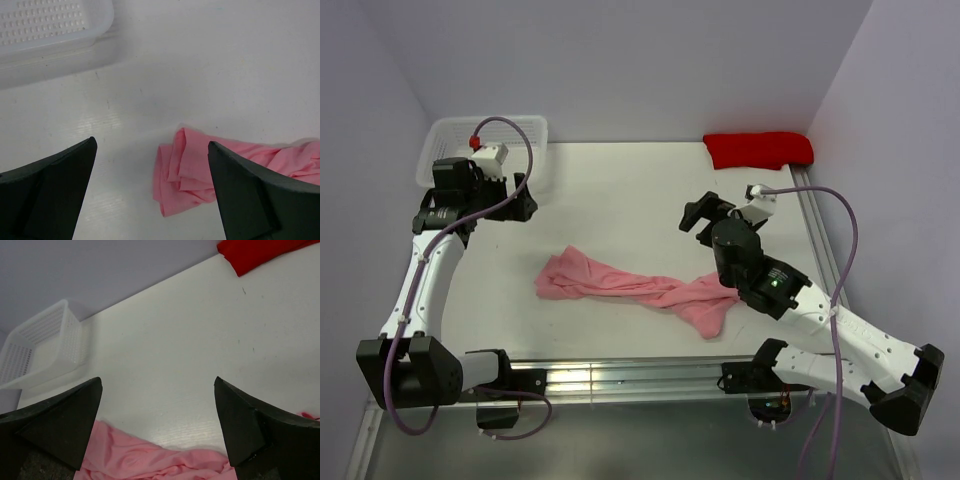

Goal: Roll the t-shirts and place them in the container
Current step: Flatten the tshirt

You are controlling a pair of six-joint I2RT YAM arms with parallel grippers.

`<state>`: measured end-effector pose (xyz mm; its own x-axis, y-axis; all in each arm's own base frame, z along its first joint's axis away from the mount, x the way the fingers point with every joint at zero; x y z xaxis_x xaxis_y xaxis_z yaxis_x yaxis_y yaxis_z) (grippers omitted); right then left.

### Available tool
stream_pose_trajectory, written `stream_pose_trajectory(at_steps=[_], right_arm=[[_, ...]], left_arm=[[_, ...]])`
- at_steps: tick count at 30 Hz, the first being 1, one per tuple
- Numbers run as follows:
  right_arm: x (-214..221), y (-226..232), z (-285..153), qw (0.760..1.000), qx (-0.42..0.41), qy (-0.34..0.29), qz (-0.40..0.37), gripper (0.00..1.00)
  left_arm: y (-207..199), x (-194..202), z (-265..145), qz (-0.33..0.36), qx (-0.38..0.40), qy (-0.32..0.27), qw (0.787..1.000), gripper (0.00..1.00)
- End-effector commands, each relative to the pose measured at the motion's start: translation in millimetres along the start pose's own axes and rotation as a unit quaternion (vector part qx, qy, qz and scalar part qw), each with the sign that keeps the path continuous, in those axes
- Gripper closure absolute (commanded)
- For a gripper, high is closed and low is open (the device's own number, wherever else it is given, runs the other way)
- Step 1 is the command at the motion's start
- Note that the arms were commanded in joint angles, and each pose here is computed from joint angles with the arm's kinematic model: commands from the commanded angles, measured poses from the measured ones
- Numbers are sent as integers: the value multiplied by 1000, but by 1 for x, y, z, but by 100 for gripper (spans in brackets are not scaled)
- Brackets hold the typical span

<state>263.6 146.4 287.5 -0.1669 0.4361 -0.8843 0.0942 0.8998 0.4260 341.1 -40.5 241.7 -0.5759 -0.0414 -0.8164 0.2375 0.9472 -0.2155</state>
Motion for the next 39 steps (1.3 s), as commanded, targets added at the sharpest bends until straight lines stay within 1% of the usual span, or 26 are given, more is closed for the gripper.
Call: stream_pose_trajectory(at_steps=[1, 4, 6, 9, 10, 11, 13, 14, 15, 16, 19, 20, 22, 24, 27, 29, 30, 32, 34, 39], right_arm=[[-1, -12, -5, 999, 31, 5, 12, 0], [5, -15, -9, 999, 34, 29, 1, 0], [9, -16, -12, 998, 38, 44, 3, 0], [30, -22, -16, 995, 43, 93, -8, 1], [39, -26, -19, 992, 48, 112, -17, 3], [51, -29, -19, 989, 53, 133, -21, 8], [75, -42, -22, 983, 75, 168, -21, 12], [88, -43, -24, 979, 71, 191, -19, 14], [97, -45, -25, 977, 73, 202, -11, 16], [116, -56, -27, 973, 80, 218, -15, 16], [144, -68, -33, 965, 78, 250, 0, 20], [148, -70, -36, 964, 79, 253, 15, 20], [161, -80, -42, 960, 83, 268, 19, 21], [163, -83, -45, 959, 78, 268, 37, 21], [161, -89, -49, 960, 83, 264, 44, 22], [157, -93, -50, 960, 94, 259, 42, 22], [157, -94, -51, 960, 99, 258, 41, 22], [156, -97, -52, 960, 106, 258, 39, 23], [156, -98, -53, 959, 107, 258, 46, 23], [157, -103, -57, 959, 107, 255, 61, 23]], left_arm=[[-2, -9, -10, 18, -3, -15, 1000, 1], [3, -6, -14, 28, -19, -11, 999, 1], [6, 2, -15, 31, -27, 5, 999, 1], [13, 20, -17, 53, -40, 40, 997, 1], [15, 26, -17, 56, -43, 49, 996, 1], [16, 33, -18, 61, -44, 59, 995, 2], [16, 53, -19, 69, -36, 92, 993, 5], [16, 60, -19, 71, -32, 103, 992, 5], [15, 75, -20, 68, -25, 127, 989, 6], [16, 82, -20, 77, -22, 138, 987, 8], [9, 110, -22, 82, 15, 173, 981, 10], [4, 113, -23, 86, 32, 180, 979, 13], [2, 119, -27, 96, 45, 197, 975, 12], [-2, 128, -27, 111, 68, 214, 968, 12], [-8, 143, -18, 134, 82, 240, 958, 14], [-17, 142, -7, 140, 95, 236, 957, 16], [-20, 146, -1, 130, 101, 249, 954, 17], [-35, 150, 8, 135, 123, 257, 949, 22], [-40, 156, 22, 137, 118, 265, 947, 27], [-44, 169, 40, 130, 129, 281, 942, 35]])
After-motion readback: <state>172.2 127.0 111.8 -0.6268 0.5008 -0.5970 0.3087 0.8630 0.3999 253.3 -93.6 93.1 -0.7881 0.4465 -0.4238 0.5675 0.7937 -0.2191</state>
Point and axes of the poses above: each gripper's point midway between its finger pads, its own z axis out along the fingers, its own y axis along the line the jaws close on, x = y × z, the point moved 2 cm from there along -z, back along the fingers, and after that the axes turned 3 degrees about -z, right-handed, at the moved point
